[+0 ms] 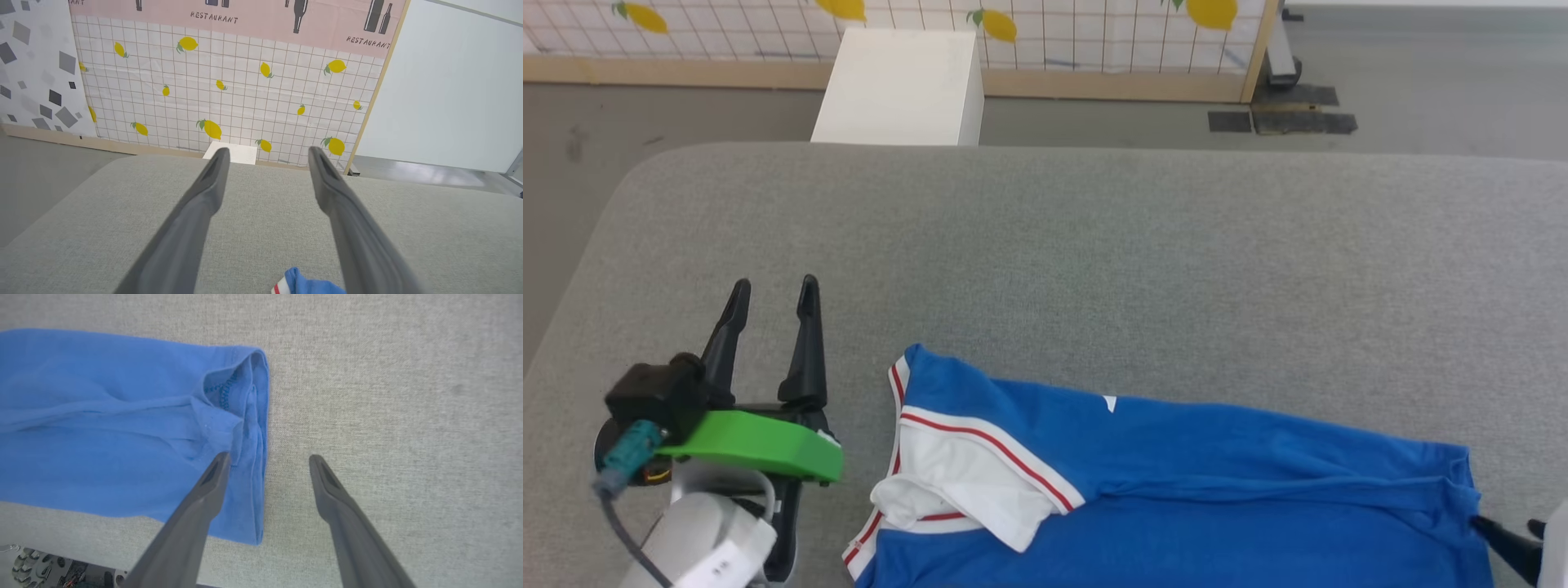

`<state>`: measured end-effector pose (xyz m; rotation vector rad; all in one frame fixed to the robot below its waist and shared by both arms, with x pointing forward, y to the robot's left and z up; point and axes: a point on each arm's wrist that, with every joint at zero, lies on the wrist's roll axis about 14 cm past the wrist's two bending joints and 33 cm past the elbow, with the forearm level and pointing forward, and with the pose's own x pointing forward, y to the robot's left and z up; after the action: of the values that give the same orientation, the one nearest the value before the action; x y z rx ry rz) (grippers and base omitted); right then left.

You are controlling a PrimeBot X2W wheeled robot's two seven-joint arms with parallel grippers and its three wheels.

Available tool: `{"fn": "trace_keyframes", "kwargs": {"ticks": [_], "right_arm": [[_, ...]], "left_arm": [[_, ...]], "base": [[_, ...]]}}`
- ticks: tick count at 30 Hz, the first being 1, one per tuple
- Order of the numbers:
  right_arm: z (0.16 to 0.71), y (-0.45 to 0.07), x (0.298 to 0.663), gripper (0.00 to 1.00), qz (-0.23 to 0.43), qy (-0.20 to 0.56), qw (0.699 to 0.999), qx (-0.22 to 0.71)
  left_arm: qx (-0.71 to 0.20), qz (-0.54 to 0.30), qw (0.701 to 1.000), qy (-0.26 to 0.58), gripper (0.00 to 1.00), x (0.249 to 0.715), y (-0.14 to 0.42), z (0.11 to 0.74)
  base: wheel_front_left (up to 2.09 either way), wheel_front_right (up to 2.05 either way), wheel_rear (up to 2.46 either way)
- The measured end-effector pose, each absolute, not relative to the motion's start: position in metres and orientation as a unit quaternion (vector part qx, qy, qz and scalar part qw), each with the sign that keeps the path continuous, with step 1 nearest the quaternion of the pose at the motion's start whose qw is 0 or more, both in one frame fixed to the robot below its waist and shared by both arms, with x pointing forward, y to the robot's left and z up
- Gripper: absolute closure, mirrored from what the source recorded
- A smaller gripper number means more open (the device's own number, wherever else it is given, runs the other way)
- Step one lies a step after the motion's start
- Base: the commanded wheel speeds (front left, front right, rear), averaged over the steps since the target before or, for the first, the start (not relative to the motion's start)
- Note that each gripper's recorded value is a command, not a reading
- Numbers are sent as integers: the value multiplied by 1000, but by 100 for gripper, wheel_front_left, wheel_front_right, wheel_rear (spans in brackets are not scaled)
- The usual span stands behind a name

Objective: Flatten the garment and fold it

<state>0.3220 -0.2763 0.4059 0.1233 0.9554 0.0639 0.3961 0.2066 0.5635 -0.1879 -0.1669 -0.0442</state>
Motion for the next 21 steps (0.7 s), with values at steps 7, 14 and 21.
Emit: {"fn": "trace_keyframes", "kwargs": {"ticks": [7, 14, 21], "right_arm": [[384, -259, 325, 0, 59, 493, 865, 70], [374, -230, 341, 0, 101, 493, 861, 67], [372, -206, 343, 0, 140, 496, 855, 55]], "left_arm": [[-36, -32, 992, -114, 0, 406, 198, 569], [-33, -18, 989, -140, 0, 410, 200, 577], [-35, -11, 990, -139, 0, 406, 202, 573]], "base": [[0, 0, 0], [0, 0, 0], [0, 0, 0]]}}
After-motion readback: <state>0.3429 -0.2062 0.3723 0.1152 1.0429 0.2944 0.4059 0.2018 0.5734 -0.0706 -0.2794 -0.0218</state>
